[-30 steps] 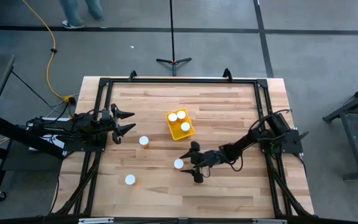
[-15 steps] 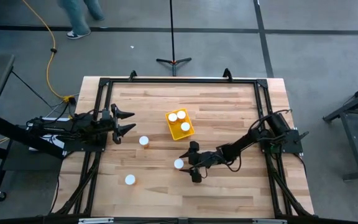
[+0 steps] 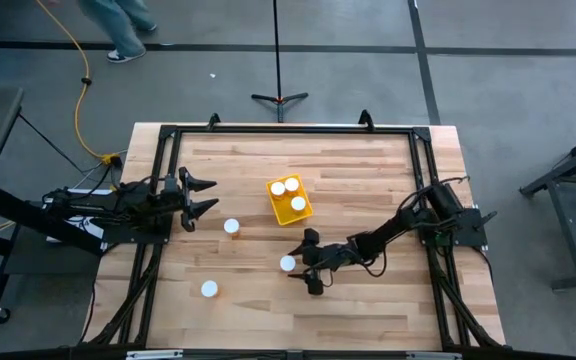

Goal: Pick and place pill bottles into a basket
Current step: Put the orange pill bottle into the yellow bin

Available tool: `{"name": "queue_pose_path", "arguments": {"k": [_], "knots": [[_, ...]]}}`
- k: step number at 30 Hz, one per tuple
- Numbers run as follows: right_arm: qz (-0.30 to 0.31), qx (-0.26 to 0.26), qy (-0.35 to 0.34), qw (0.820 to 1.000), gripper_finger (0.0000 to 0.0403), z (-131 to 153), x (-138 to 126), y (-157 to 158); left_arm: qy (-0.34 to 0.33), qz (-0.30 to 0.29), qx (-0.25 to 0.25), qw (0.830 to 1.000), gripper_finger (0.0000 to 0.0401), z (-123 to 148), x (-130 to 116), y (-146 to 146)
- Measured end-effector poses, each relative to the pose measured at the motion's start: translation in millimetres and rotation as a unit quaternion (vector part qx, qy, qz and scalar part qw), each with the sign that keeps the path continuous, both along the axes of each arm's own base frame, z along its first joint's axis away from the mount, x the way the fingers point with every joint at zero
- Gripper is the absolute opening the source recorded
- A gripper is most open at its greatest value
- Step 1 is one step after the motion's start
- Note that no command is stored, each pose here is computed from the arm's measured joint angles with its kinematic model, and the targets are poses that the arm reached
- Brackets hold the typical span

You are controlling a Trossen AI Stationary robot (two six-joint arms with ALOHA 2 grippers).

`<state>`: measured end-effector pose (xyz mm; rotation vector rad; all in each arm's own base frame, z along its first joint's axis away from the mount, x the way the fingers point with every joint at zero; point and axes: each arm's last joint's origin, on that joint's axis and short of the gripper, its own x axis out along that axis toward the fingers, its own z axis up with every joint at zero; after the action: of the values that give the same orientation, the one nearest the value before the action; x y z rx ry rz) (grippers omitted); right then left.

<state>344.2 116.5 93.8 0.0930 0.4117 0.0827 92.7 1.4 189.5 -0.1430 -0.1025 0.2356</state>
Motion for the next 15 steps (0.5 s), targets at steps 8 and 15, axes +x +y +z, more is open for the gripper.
{"name": "queue_pose_path", "arguments": {"k": [8, 15], "knots": [[0.027, 0.012, 0.007, 1.000, 0.0287, -7, 15, -3, -0.002, -0.001, -0.007, 1.000, 0.0292, 0, 0, 0], [0.029, 0.012, 0.012, 0.999, 0.0287, -8, 15, -4, -0.002, -0.001, -0.007, 1.000, 0.0292, 0, 0, 0]]}}
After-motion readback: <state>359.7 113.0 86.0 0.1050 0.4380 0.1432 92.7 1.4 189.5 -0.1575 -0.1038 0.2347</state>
